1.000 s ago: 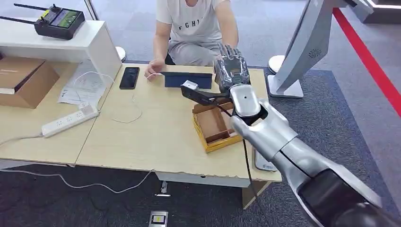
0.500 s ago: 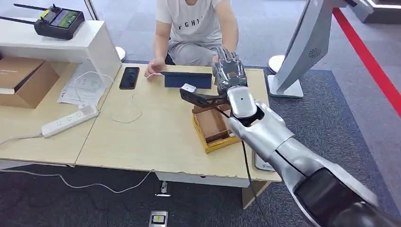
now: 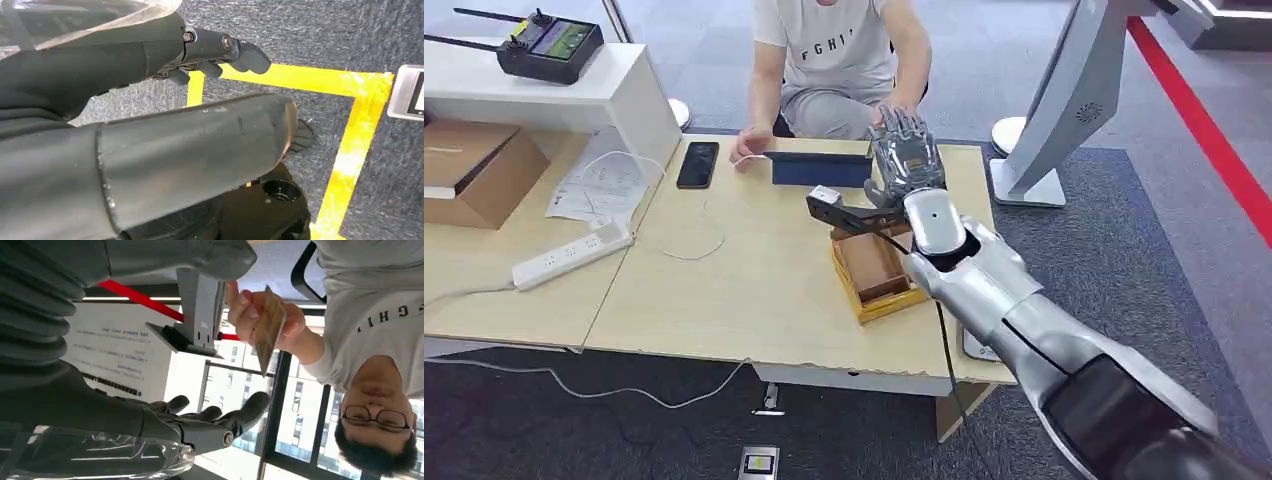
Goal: Pass the card to the sensor for recognition and then transmit it.
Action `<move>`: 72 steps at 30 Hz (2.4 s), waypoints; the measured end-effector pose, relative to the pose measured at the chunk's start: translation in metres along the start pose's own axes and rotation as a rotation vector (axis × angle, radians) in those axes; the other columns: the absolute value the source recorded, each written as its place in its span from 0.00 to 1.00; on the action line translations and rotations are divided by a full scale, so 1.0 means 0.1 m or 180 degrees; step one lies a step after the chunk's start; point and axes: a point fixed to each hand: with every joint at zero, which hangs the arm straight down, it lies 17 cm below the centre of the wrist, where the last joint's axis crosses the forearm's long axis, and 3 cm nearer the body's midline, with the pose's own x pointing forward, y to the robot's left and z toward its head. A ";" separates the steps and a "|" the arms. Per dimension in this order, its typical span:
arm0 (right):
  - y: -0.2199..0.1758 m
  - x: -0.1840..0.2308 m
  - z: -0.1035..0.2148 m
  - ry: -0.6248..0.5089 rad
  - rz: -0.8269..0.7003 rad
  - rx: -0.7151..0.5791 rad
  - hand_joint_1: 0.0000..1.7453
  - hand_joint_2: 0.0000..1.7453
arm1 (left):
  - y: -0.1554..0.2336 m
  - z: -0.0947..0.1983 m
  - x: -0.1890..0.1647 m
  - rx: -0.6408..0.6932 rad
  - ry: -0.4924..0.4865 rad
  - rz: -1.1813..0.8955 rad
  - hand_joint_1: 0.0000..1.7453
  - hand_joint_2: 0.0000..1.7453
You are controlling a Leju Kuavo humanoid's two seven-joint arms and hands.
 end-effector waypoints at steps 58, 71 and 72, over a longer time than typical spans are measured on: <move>2.77 -4.38 4.06 0.2858 -0.0090 0.1460 0.00 0.00 | -0.08 0.03 -0.15 0.0211 0.0136 0.0396 0.00 0.00; 3.79 -3.32 5.31 0.3106 -0.0803 0.1988 0.00 0.00 | -0.12 0.04 -0.25 0.0350 0.0388 0.0467 0.00 0.00; 3.86 -3.20 5.37 0.3105 -0.0870 0.2055 0.00 0.00 | -0.11 0.04 -0.26 0.0362 0.0397 0.0469 0.00 0.00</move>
